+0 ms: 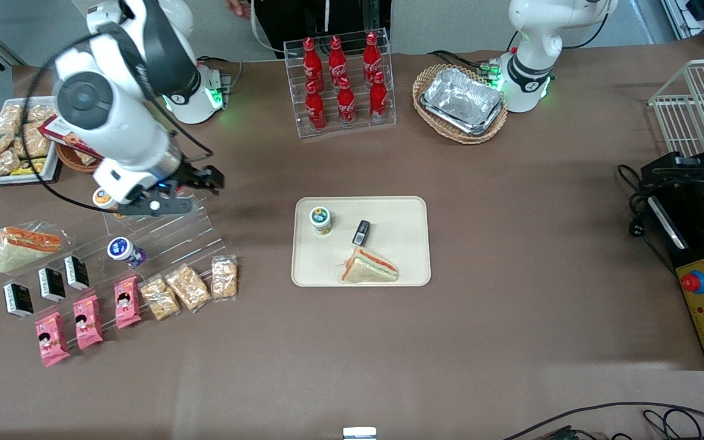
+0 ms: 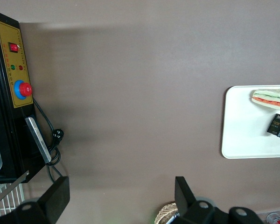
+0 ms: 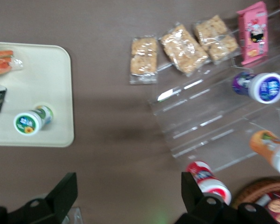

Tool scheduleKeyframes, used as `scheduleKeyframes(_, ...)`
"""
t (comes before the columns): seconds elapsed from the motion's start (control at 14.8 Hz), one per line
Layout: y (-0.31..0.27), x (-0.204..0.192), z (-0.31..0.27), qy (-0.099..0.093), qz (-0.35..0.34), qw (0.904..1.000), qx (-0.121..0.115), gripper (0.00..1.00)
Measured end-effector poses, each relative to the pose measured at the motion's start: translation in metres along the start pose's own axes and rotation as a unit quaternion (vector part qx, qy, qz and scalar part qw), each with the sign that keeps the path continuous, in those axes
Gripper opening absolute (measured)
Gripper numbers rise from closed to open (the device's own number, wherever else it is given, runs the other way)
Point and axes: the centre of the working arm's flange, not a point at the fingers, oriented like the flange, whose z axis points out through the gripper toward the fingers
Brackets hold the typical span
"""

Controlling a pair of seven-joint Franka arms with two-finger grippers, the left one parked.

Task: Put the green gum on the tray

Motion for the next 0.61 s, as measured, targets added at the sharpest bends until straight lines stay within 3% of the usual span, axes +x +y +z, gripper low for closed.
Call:
scheduleKeyframes(0.34,0.072,0.002,-0.047,-0.016,-0.027,0.9995,0.005,0.99)
scheduleKeyframes(0.61,0.120,-0.002,-0.067,-0.008,-0.048,0.9987,0.014,0.99)
